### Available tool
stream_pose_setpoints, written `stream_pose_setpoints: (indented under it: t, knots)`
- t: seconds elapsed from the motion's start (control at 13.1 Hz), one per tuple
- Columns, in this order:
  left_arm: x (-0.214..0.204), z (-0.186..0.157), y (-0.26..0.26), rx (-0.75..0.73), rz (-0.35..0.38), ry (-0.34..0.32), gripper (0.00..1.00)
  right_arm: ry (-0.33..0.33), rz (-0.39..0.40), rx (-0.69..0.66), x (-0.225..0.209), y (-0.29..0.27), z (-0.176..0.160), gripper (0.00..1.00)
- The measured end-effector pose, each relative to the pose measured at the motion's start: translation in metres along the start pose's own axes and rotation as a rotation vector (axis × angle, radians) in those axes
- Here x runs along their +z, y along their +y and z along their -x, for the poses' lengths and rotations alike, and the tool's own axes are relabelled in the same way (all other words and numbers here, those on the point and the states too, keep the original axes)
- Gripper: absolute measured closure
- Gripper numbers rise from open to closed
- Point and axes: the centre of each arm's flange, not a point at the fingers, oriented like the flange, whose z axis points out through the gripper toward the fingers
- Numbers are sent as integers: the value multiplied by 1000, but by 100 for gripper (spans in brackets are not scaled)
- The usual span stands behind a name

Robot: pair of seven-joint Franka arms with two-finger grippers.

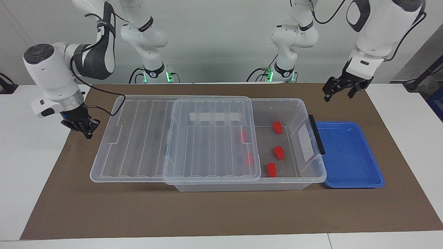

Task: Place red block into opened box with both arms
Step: 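Withdraw the left gripper to the tray while the right gripper reaches the lid, then slide the clear lid back over the box with the right gripper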

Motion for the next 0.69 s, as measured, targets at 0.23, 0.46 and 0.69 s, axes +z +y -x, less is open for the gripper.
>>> stream_pose_setpoints:
  t: [0.23,0.46,0.69]
  knots:
    - [-4,12,-45,33,6,-17,0,0,-3,-28,-1,-16,-1,99]
    - [5,11,-47,33,7,-26,0,-14,-10,-91,0,-53,2,99]
    - [26,0,-55,24,4,58,0,-28,-32,-135,1,-87,6,99]
